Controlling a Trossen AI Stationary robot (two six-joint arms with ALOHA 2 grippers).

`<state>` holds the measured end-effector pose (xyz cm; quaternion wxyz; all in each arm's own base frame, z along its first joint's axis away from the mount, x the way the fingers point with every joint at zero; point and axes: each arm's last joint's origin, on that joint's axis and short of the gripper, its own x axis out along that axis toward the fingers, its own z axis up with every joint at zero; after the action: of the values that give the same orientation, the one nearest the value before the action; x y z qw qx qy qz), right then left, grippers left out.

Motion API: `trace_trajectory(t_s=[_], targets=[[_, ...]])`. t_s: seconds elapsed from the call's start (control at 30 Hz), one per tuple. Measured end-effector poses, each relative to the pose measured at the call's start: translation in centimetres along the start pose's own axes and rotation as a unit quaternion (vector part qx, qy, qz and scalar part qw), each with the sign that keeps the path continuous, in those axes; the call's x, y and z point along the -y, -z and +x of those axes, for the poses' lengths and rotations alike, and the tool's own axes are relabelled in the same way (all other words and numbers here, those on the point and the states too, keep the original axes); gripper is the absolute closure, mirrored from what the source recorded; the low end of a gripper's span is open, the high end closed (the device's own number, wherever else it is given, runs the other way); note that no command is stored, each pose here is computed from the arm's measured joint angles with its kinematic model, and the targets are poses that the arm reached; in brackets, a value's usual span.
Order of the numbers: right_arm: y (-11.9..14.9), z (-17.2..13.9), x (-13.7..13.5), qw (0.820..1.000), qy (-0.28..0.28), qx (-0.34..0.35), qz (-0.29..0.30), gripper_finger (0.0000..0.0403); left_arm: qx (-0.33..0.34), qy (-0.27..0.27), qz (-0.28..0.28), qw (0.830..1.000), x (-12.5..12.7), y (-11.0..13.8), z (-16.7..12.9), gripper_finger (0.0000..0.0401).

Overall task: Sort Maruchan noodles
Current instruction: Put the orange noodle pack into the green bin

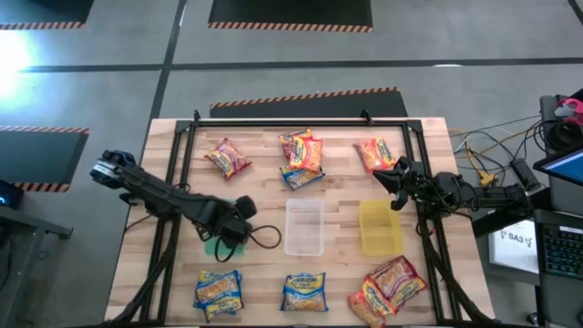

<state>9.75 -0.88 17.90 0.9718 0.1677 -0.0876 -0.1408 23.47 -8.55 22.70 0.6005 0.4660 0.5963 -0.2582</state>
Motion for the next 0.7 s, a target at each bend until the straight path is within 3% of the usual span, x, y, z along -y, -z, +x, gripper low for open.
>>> trace_trajectory(t_s=[0.37,0.7], targets=[[0.0,0.0,0.0,1.0,0.0,0.0,0.0,0.0385,-0.022,0.019,0.015,0.999,-1.0,0.1,1.6,0.0164],[0.0,0.0,0.0,1.0,0.0,0.0,0.0,0.0385,-0.029,0.041,0.013,0.999,-1.2,-0.1,2.5,0.0217]])
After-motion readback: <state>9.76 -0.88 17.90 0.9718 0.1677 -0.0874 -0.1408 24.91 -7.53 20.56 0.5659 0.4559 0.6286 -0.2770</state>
